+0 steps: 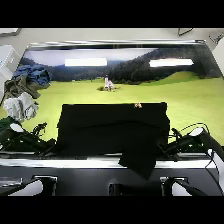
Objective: Fold the clothes and pants, and hang the long-sleeved shirts on hangers.
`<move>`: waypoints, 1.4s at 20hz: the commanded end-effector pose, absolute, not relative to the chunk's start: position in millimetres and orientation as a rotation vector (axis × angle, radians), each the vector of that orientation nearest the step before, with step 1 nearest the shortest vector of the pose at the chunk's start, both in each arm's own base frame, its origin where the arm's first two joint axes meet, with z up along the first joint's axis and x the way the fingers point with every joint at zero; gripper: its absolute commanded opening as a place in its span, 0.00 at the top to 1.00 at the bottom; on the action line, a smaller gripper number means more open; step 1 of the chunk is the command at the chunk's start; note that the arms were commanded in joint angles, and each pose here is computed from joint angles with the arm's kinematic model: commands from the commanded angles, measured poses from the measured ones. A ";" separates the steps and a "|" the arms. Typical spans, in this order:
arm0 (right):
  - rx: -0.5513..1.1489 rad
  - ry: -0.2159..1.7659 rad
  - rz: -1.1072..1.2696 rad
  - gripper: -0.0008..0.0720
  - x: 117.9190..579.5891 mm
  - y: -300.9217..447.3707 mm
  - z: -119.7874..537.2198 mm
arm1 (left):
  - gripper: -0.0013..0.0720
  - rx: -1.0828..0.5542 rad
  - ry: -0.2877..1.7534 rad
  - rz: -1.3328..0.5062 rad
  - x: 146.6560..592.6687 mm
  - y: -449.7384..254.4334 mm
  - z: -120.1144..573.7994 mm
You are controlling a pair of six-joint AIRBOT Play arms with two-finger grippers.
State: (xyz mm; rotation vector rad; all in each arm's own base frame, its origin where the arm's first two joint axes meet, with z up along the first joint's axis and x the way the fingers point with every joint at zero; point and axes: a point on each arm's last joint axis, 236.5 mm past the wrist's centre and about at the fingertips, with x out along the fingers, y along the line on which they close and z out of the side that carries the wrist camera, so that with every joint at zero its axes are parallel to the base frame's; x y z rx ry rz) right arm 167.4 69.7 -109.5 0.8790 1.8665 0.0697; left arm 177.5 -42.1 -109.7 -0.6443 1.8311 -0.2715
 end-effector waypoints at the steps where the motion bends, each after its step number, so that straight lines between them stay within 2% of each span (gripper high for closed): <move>1: 0.863 1.861 0.158 0.93 176.7 73.1 -91.7 | 0.95 -0.636 1.819 -0.297 184.5 -41.2 -99.7; 3: 0.817 1.762 0.170 0.93 216.0 60.5 -70.6 | 0.95 -0.627 1.769 -0.311 205.5 -37.6 -85.6; 8: 0.776 1.461 0.166 0.93 333.2 31.0 -7.1 | 0.95 -0.699 1.488 -0.320 310.7 -36.7 -39.2; 15: 0.726 1.363 0.183 0.93 441.7 55.4 -33.3 | 0.95 -0.695 1.481 -0.329 405.1 -49.8 -44.1; 20: 0.799 1.310 0.126 0.93 474.0 52.0 -58.0 | 0.95 -0.697 1.457 -0.323 452.0 -45.6 -55.9; 24: 0.813 1.341 0.123 0.93 472.0 55.3 -71.7 | 0.93 -0.760 1.564 -0.294 442.4 -51.0 -91.4; 25: 0.817 1.352 0.125 0.93 470.2 56.4 -73.6 | 0.76 -0.784 1.595 -0.282 437.9 -52.1 -96.3; 26: 0.826 1.353 0.130 0.93 470.0 57.9 -71.8 | 0.49 -0.791 1.612 -0.285 434.6 -52.7 -96.1; 27: 0.845 1.356 0.143 0.88 470.4 58.2 -65.4 | 0.25 -0.787 1.622 -0.299 431.6 -51.8 -91.4; 28: 0.855 1.364 0.164 0.68 470.2 54.4 -53.9 | 0.16 -0.774 1.633 -0.332 428.3 -48.8 -82.6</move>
